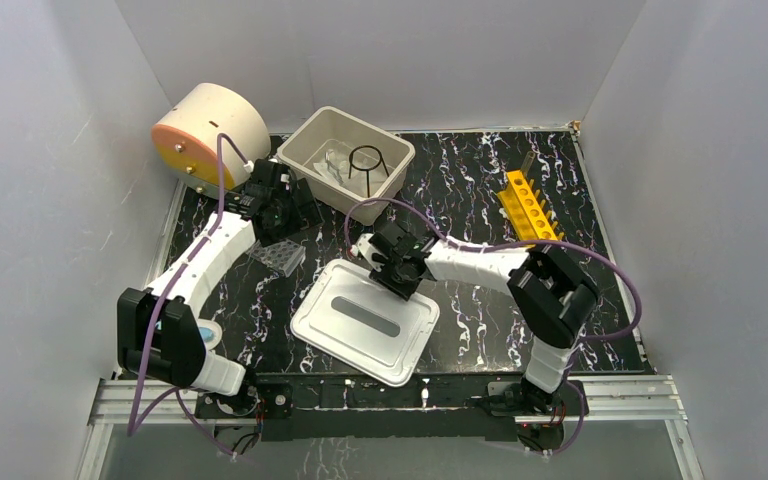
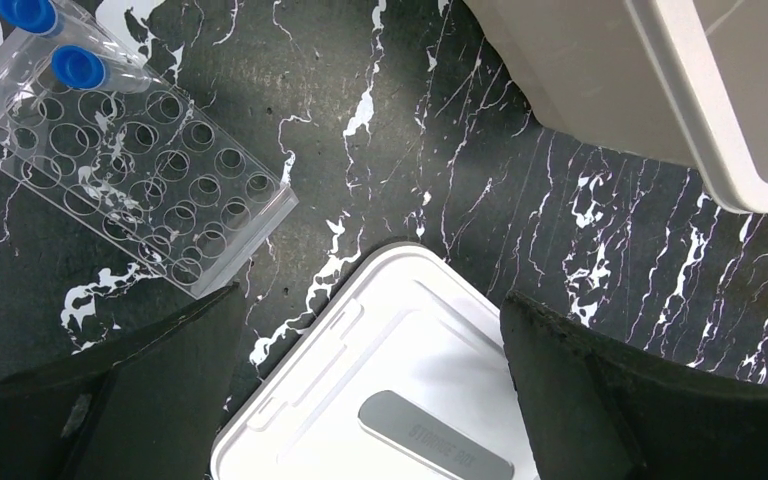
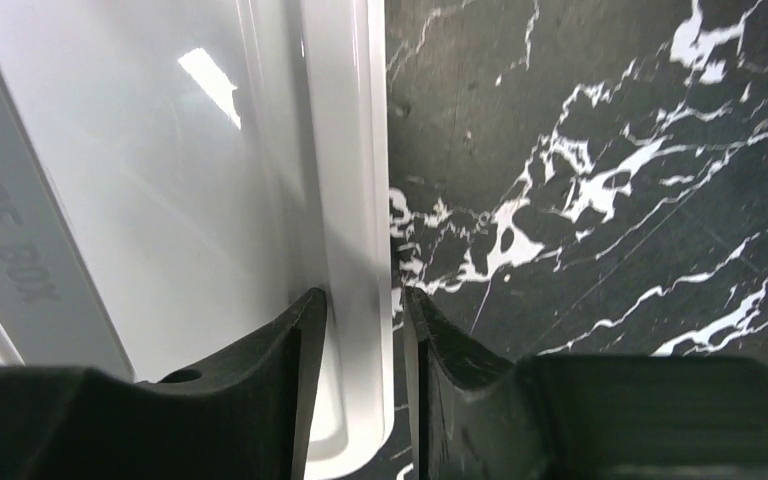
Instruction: Organize the chemistry lab equipment
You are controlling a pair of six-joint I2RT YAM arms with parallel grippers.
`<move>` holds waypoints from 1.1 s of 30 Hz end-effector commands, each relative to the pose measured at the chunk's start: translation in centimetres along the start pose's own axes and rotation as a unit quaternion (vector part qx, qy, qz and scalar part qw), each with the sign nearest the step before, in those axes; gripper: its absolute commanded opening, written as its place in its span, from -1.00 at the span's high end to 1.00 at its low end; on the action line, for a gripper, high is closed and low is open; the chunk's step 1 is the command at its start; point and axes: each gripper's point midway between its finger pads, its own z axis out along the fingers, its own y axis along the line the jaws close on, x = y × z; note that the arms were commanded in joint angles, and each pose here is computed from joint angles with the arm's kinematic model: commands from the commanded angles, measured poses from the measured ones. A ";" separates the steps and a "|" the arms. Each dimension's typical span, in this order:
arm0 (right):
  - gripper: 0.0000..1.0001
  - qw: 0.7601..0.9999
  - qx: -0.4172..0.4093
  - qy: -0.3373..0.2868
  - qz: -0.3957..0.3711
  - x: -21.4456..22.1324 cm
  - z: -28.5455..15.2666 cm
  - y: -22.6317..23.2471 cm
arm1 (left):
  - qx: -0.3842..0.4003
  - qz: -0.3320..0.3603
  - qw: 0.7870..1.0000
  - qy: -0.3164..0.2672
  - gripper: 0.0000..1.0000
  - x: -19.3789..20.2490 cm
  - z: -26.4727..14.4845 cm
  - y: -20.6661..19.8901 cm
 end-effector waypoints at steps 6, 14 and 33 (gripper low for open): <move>0.17 1.000 0.000 -0.023 -0.004 -2.8 1.7 -0.4 | 0.005 -0.003 0.999 -0.042 -0.97 -2.1 -2.1 -0.2; 0.72 0.999 0.009 -0.034 0.002 -2.7 1.0 -0.6 | -0.008 -0.010 0.998 -0.060 -0.97 -2.6 -2.7 0.4; 0.95 0.978 0.122 -0.160 0.060 -3.2 -11.5 -4.4 | 0.116 -0.039 0.985 -0.118 -0.97 -5.6 -6.2 -4.4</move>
